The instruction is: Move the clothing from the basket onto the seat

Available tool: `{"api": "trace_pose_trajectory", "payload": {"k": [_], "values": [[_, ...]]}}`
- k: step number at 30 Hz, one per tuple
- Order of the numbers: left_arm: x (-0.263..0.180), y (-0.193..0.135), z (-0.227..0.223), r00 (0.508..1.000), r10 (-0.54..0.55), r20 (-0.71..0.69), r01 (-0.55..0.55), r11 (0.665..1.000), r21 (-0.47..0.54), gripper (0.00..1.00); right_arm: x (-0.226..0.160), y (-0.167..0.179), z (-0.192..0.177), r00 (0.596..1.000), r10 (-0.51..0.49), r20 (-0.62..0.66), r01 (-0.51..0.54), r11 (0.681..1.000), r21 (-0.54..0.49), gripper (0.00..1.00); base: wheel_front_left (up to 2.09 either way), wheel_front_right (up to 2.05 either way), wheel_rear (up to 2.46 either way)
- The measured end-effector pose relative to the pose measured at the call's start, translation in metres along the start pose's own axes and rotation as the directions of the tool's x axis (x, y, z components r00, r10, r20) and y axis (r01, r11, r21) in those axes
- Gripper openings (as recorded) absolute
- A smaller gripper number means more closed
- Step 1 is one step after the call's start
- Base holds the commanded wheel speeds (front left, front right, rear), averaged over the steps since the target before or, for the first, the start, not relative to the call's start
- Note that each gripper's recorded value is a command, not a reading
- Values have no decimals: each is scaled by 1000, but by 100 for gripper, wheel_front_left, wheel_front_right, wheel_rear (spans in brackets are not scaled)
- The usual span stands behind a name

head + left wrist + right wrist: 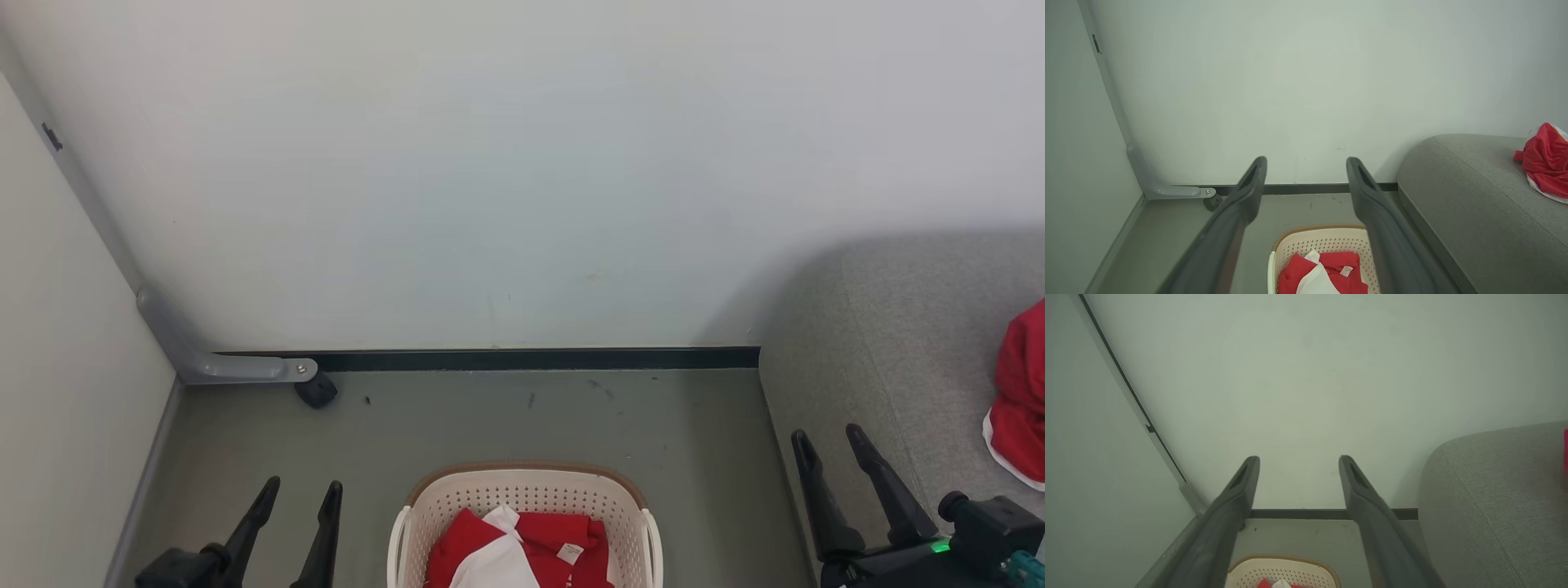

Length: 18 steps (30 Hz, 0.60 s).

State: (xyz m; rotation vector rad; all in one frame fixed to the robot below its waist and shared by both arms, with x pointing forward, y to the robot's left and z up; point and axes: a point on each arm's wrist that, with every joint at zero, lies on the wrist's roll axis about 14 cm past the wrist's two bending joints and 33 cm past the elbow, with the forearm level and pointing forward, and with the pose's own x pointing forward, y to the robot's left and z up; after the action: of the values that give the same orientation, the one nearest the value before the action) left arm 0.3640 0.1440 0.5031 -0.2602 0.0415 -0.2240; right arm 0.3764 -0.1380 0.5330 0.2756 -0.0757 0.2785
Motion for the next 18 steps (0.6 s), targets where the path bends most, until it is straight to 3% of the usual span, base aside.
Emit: {"api": "trace_pose_trajectory", "payload": {"k": [18], "values": [[3,8,11,998,41,49,-41,999,2,100,1,-6,-1,1000,-27,6,27,995,-95,100,0,0,0]]}}
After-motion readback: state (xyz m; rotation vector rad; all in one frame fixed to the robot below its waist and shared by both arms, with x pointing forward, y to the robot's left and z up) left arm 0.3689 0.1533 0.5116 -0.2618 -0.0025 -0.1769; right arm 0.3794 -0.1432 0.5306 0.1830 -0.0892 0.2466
